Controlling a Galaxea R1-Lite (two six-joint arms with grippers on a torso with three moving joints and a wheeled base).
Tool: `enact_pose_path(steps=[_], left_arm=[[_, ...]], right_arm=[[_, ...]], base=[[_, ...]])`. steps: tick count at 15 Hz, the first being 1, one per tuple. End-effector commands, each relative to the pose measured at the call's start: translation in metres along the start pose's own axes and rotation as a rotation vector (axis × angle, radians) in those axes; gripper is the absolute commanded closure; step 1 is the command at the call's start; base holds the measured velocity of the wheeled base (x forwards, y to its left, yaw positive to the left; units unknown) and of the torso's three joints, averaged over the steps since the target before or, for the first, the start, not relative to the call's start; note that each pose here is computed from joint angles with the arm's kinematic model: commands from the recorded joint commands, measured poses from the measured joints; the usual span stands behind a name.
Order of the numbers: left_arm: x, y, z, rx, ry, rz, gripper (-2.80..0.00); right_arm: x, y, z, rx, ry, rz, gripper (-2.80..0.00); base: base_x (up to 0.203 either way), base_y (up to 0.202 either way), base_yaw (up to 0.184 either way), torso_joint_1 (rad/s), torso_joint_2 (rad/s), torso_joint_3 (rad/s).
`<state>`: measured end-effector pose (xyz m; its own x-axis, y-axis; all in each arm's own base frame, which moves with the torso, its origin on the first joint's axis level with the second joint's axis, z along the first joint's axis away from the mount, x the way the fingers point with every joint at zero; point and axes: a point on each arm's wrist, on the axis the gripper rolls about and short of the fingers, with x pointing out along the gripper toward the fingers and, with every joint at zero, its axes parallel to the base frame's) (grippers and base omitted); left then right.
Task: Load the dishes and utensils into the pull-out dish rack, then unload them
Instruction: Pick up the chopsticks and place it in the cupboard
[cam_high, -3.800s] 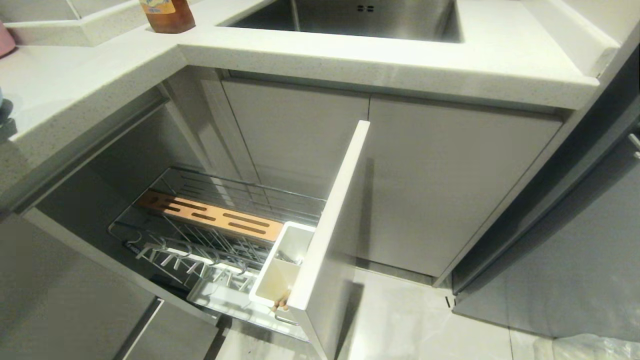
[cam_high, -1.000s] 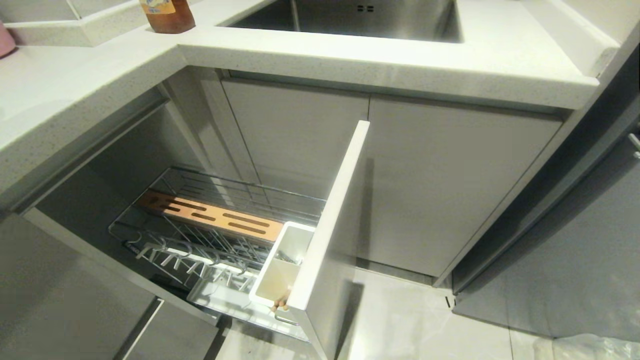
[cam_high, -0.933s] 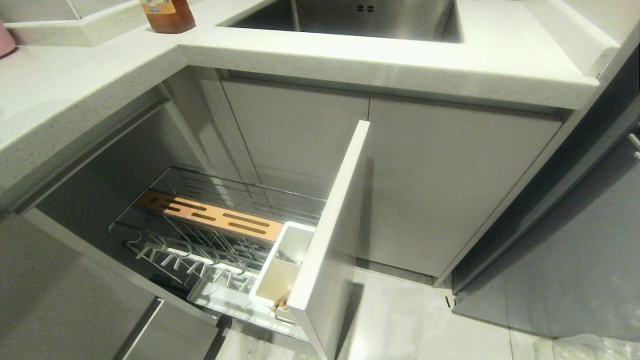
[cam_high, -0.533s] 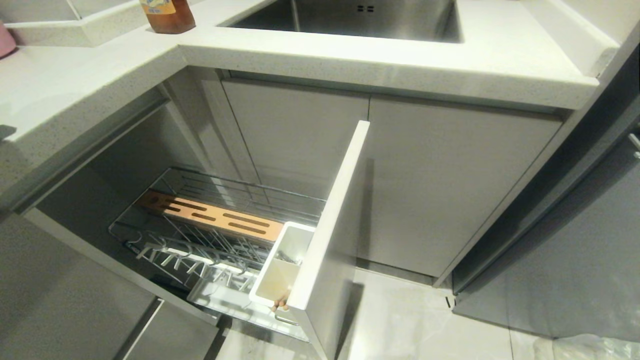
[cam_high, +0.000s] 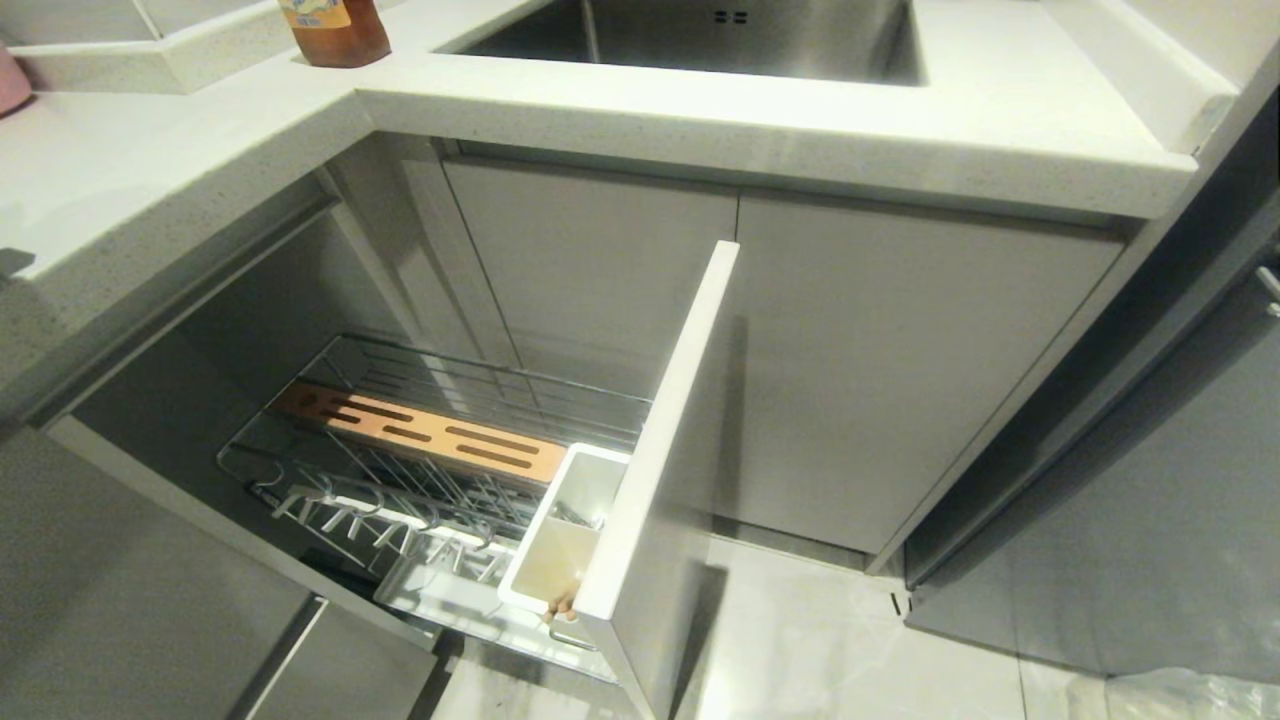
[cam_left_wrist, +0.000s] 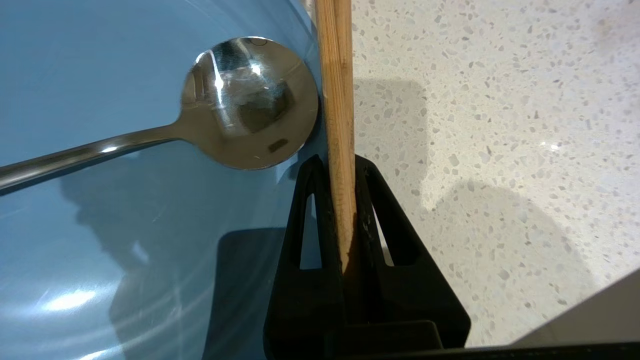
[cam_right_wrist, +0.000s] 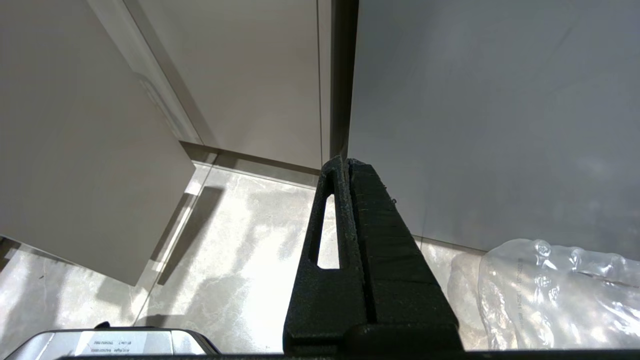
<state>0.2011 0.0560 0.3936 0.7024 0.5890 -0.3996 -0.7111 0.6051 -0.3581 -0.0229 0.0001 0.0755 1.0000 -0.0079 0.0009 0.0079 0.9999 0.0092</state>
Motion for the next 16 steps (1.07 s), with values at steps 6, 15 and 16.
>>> enact_pose_path(steps=[6, 15, 16], left_arm=[[-0.045, 0.017, 0.012, -0.053, -0.091, -0.054, 0.00], [-0.065, 0.025, 0.015, -0.072, -0.125, -0.087, 0.00], [-0.066, 0.025, 0.015, -0.073, -0.127, -0.088, 0.00]], right_arm=[[0.000, 0.000, 0.000, 0.000, 0.001, 0.000, 0.00], [0.000, 0.000, 0.000, 0.000, 0.001, 0.000, 0.00], [0.000, 0.000, 0.000, 0.000, 0.001, 0.000, 0.00]], base=[[0.000, 0.000, 0.000, 0.000, 0.00, 0.000], [0.000, 0.000, 0.000, 0.000, 0.00, 0.000], [0.000, 0.000, 0.000, 0.000, 0.00, 0.000]])
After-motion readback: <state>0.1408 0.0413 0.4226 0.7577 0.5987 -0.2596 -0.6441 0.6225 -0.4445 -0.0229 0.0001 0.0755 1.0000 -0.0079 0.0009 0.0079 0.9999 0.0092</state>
